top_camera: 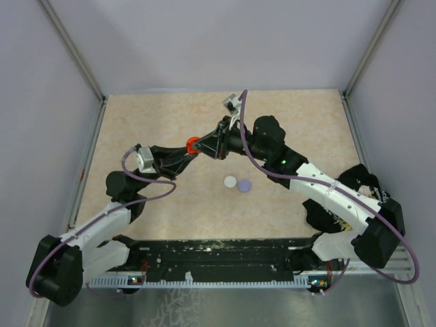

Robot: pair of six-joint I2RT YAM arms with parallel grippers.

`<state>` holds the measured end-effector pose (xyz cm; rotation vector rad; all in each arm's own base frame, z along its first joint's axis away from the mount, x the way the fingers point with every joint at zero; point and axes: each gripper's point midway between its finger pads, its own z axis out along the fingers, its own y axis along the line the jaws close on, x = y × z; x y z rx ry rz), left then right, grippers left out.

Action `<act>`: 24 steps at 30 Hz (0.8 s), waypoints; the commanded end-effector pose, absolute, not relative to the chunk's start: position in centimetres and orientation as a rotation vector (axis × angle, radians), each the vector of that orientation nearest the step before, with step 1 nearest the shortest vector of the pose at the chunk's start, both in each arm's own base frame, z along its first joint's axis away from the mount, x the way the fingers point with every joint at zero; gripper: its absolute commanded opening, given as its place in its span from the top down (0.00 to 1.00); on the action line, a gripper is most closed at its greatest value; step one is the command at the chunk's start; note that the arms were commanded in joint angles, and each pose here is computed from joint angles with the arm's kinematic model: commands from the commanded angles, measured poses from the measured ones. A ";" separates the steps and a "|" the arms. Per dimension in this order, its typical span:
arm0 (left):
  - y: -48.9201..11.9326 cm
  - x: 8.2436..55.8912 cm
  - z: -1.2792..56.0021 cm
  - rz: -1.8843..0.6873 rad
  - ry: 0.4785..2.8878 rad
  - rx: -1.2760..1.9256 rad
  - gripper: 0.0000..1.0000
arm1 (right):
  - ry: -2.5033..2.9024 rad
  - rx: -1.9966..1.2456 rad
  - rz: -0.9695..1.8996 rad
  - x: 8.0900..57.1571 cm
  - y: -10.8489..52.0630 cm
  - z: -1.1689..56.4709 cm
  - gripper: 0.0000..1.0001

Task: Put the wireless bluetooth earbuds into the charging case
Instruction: Place the earbud in the charging case.

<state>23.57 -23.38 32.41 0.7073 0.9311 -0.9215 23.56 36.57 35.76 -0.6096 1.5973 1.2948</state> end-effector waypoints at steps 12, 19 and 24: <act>-23.2 21.6 33.8 -0.950 0.845 0.738 0.97 | 1.500 -0.602 1.176 24.3 35.0 38.5 0.71; -23.5 21.6 33.2 -0.975 0.880 0.751 0.97 | 1.497 -0.634 1.169 24.0 34.9 39.0 0.68; -23.8 21.6 32.1 -0.998 0.932 0.777 0.99 | 1.501 -0.687 1.232 23.8 33.8 40.3 0.59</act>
